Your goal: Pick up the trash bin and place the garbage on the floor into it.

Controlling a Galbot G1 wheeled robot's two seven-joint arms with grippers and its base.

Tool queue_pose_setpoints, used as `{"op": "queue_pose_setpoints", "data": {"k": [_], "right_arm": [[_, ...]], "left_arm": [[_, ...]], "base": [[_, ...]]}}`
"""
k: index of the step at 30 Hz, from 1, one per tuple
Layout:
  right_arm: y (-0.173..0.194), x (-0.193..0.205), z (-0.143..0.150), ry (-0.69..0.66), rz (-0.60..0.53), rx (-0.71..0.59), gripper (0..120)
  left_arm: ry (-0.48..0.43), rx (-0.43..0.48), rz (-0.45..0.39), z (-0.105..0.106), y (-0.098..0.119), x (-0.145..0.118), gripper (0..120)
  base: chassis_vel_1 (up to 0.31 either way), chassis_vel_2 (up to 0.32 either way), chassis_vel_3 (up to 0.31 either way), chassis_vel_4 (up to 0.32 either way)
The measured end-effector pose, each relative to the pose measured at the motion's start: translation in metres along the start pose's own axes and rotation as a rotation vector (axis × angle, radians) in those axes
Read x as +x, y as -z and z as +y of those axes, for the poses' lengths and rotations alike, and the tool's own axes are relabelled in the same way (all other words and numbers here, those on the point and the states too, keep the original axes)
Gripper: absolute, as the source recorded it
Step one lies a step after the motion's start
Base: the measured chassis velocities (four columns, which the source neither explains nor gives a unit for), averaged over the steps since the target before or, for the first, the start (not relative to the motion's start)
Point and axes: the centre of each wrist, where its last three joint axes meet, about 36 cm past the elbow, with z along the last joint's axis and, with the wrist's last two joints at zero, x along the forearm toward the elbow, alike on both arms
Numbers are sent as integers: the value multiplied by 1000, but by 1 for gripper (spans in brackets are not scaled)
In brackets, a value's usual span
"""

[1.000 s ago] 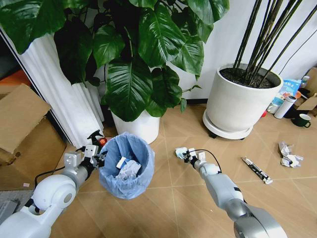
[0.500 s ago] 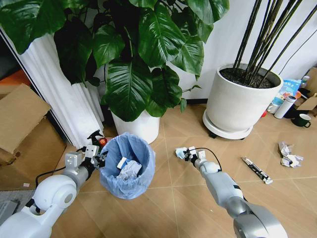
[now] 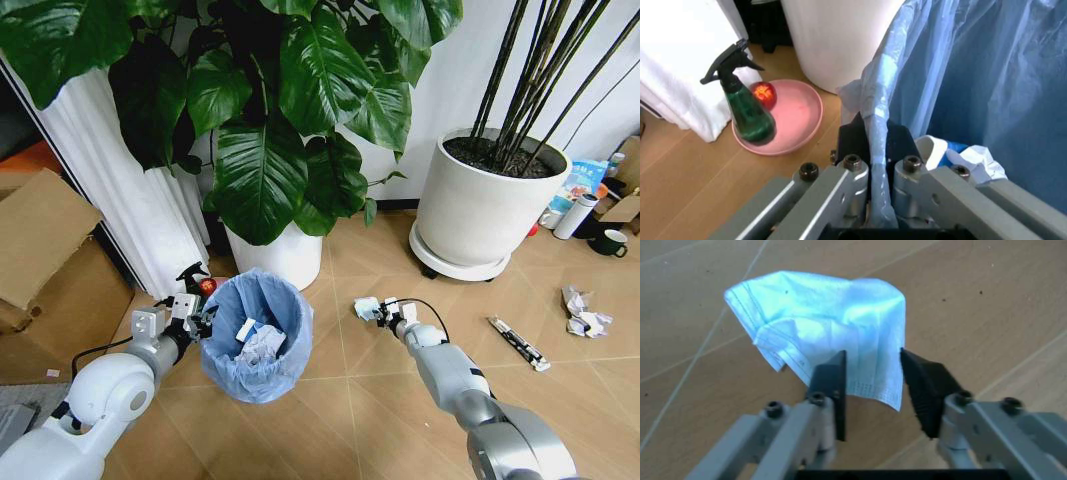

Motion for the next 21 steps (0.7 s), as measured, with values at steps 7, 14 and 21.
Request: {"op": "queue_pose_setpoints", "data": {"k": [7, 14, 21], "right_arm": [[2, -3, 2, -7, 20, -27, 58], [4, -4, 0, -6, 39, -37, 85], [3, -4, -2, 10, 41, -38, 90]], "left_arm": [[-7, -1, -2, 1, 1, -2, 0], [-5, -3, -8, 4, 2, -4, 0], [-7, -4, -15, 6, 5, -7, 0]], "base": [[0, 0, 0, 0], [0, 0, 0, 0], [0, 0, 0, 0]]}}
